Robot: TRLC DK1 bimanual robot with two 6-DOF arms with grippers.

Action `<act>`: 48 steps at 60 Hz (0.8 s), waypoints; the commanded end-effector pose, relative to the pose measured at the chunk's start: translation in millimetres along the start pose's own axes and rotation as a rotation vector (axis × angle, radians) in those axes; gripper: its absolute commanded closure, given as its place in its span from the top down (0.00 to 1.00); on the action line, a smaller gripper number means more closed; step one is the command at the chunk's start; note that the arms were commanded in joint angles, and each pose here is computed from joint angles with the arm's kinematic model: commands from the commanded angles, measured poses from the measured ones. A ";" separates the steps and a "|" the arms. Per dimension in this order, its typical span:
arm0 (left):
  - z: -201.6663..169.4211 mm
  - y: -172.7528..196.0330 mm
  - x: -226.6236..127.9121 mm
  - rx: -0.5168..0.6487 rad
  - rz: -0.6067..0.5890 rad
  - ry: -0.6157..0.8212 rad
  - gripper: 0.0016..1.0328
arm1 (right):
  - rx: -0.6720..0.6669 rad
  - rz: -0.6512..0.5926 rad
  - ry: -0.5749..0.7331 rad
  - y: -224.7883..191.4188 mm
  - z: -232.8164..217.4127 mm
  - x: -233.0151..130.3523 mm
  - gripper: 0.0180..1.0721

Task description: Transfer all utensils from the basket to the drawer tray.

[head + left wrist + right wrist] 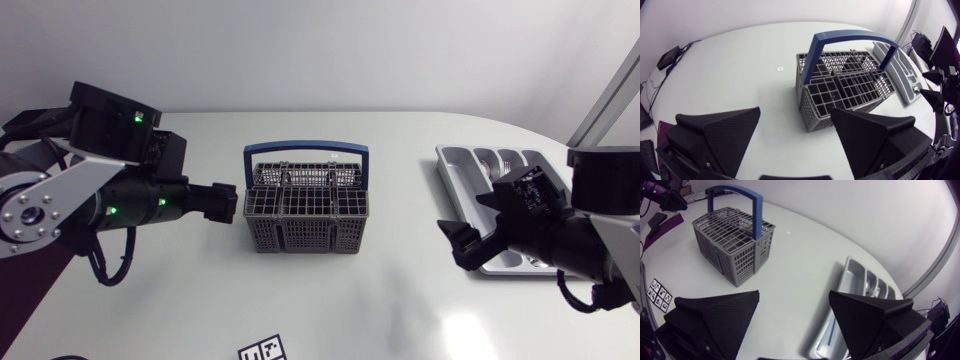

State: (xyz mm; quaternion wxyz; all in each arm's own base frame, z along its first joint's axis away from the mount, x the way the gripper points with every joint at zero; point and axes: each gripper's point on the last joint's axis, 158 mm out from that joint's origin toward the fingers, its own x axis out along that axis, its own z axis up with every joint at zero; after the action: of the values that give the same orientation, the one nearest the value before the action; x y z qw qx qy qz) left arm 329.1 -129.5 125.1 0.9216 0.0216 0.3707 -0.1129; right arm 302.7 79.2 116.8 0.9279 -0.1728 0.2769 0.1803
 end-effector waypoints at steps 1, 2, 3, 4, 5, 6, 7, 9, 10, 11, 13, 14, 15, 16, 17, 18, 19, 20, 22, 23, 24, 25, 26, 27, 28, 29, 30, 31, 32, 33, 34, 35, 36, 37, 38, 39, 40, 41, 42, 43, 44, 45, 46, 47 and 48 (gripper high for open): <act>-10.6 9.8 0.2 0.018 0.020 -0.009 0.95 | 0.080 0.028 0.033 14.2 -13.5 2.5 0.95; -11.2 10.4 0.3 0.020 0.021 -0.012 0.95 | 0.084 0.033 0.032 16.1 -13.3 2.4 0.95; -11.0 11.6 -0.6 0.024 0.021 -0.021 0.95 | 0.089 0.034 0.030 17.2 -13.1 2.0 0.95; -11.9 12.2 -0.5 0.024 0.022 -0.025 0.95 | 0.093 0.036 0.028 18.1 -12.9 1.6 0.95; -12.2 12.8 -0.4 0.024 0.023 -0.027 0.95 | 0.101 0.039 0.025 19.5 -12.6 0.6 0.95; -13.3 14.6 -0.9 0.025 0.025 -0.036 0.95 | 0.102 0.039 0.022 20.1 -12.4 0.1 0.95; -13.8 15.8 -1.4 0.026 0.026 -0.045 0.95 | 0.107 0.034 0.017 20.0 -12.2 -0.9 0.95; -14.6 17.0 -1.6 0.028 0.027 -0.053 0.95 | 0.114 0.018 0.010 18.3 -12.1 -2.4 0.95; -15.1 18.8 -2.1 0.030 0.030 -0.062 0.95 | 0.117 0.007 0.003 16.8 -11.5 -3.9 0.95; -15.4 18.8 -2.3 0.032 0.029 -0.065 0.95 | 0.121 -0.006 -0.004 14.7 -10.7 -5.2 0.95; -17.8 20.3 -3.1 0.036 0.031 -0.071 0.95 | 0.118 -0.019 -0.017 12.9 -8.9 -8.0 0.95; -18.1 21.5 -3.6 0.036 0.033 -0.074 0.95 | 0.119 -0.029 -0.025 10.8 -7.4 -9.7 0.95; -19.4 23.2 -3.9 0.038 0.036 -0.075 0.95 | 0.119 -0.035 -0.032 9.7 -6.8 -11.3 0.95; -19.0 24.8 -4.6 0.037 0.039 -0.081 0.95 | 0.120 -0.043 -0.040 8.1 -5.5 -12.7 0.95; -18.4 27.4 -5.5 0.036 0.044 -0.089 0.95 | 0.122 -0.057 -0.049 5.0 -4.4 -14.6 0.95; -18.2 29.5 -5.9 0.036 0.049 -0.093 0.95 | 0.122 -0.067 -0.059 3.1 -3.0 -16.8 0.95; -18.1 31.1 -6.7 0.035 0.052 -0.101 0.95 | 0.121 -0.075 -0.066 1.8 -2.4 -18.1 0.95; -18.8 32.2 -6.6 0.033 0.054 -0.101 0.95 | 0.123 -0.083 -0.076 0.0 -1.0 -20.2 0.95; -18.7 35.3 -8.3 0.034 0.060 -0.112 0.95 | 0.125 -0.093 -0.090 -2.3 0.4 -23.1 0.95; -18.7 36.4 -9.0 0.034 0.062 -0.116 0.95 | 0.126 -0.098 -0.095 -3.3 1.4 -24.2 0.95; -18.3 37.4 -9.8 0.035 0.064 -0.122 0.95 | 0.128 -0.101 -0.100 -4.3 1.6 -25.5 0.95; -18.9 39.6 -10.4 0.035 0.069 -0.128 0.95 | 0.128 -0.106 -0.109 -5.6 3.1 -27.2 0.95; -18.9 40.6 -11.0 0.036 0.071 -0.134 0.95 | 0.126 -0.106 -0.109 -5.5 2.7 -27.3 0.95; -18.5 42.1 -12.0 0.036 0.074 -0.145 0.95 | 0.127 -0.110 -0.112 -6.5 3.0 -28.2 0.95; -18.8 44.2 -12.3 0.035 0.078 -0.152 0.95 | 0.127 -0.115 -0.116 -7.9 3.5 -29.2 0.95; -19.8 45.3 -12.6 0.035 0.080 -0.158 0.95 | 0.127 -0.119 -0.116 -9.0 3.1 -29.6 0.95; -20.1 46.4 -12.9 0.036 0.082 -0.163 0.95 | 0.127 -0.126 -0.118 -10.6 3.2 -30.2 0.95; -21.6 47.0 -13.0 0.038 0.084 -0.165 0.95 | 0.128 -0.131 -0.117 -12.0 2.3 -30.4 0.95; -22.7 48.2 -13.2 0.038 0.086 -0.170 0.95 | 0.129 -0.136 -0.120 -13.3 2.5 -31.1 0.95; -22.8 48.2 -13.7 0.040 0.086 -0.171 0.95 | 0.130 -0.143 -0.123 -15.1 2.6 -31.7 0.95; -24.3 49.3 -14.4 0.045 0.088 -0.180 0.95 | 0.131 -0.148 -0.126 -16.5 2.4 -32.3 0.95; -25.8 50.0 -14.9 0.046 0.089 -0.185 0.95 | 0.130 -0.155 -0.132 -18.4 2.8 -33.0 0.95; -26.2 50.5 -15.1 0.047 0.091 -0.186 0.95 | 0.129 -0.163 -0.135 -20.5 1.9 -33.7 0.95; -26.4 52.6 -16.9 0.048 0.095 -0.201 0.95 | 0.124 -0.170 -0.137 -21.9 1.3 -34.3 0.95; -26.8 52.6 -16.9 0.048 0.095 -0.203 0.95 | 0.123 -0.174 -0.137 -23.0 0.4 -34.6 0.95; -26.3 56.0 -19.1 0.052 0.104 -0.220 0.95 | 0.120 -0.182 -0.138 -24.7 -1.1 -35.0 0.95; -27.0 56.1 -19.0 0.054 0.104 -0.220 0.95 | 0.121 -0.187 -0.140 -25.6 -2.0 -35.5 0.95; -27.0 59.0 -21.3 0.053 0.111 -0.238 0.95 | 0.118 -0.188 -0.139 -25.8 -2.9 -35.6 0.95; -26.5 60.5 -22.6 0.054 0.115 -0.247 0.95 | 0.115 -0.193 -0.139 -26.6 -3.7 -35.8 0.95; -25.9 60.9 -23.3 0.055 0.117 -0.253 0.95 | 0.111 -0.197 -0.139 -27.1 -4.3 -36.0 0.95; -25.7 61.9 -24.5 0.059 0.120 -0.260 0.95 | 0.107 -0.198 -0.139 -27.1 -5.5 -35.9 0.95; -25.5 63.8 -26.8 0.065 0.126 -0.273 0.95 | 0.103 -0.206 -0.139 -28.6 -6.9 -36.1 0.95; -26.4 65.3 -27.3 0.067 0.130 -0.277 0.95 | 0.102 -0.216 -0.141 -30.6 -8.1 -36.6 0.95; -26.0 67.2 -28.9 0.069 0.136 -0.286 0.95 | 0.103 -0.221 -0.142 -31.7 -8.7 -37.2 0.95; -26.6 69.1 -29.9 0.074 0.142 -0.291 0.95 | 0.102 -0.228 -0.141 -33.3 -10.7 -37.5 0.95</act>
State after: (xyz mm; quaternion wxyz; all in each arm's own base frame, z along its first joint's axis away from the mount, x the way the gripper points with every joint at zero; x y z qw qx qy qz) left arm 309.1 -63.2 124.2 0.9665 0.0477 0.2414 -0.0728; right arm 285.7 45.9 148.9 0.9684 -0.1318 0.1938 0.0851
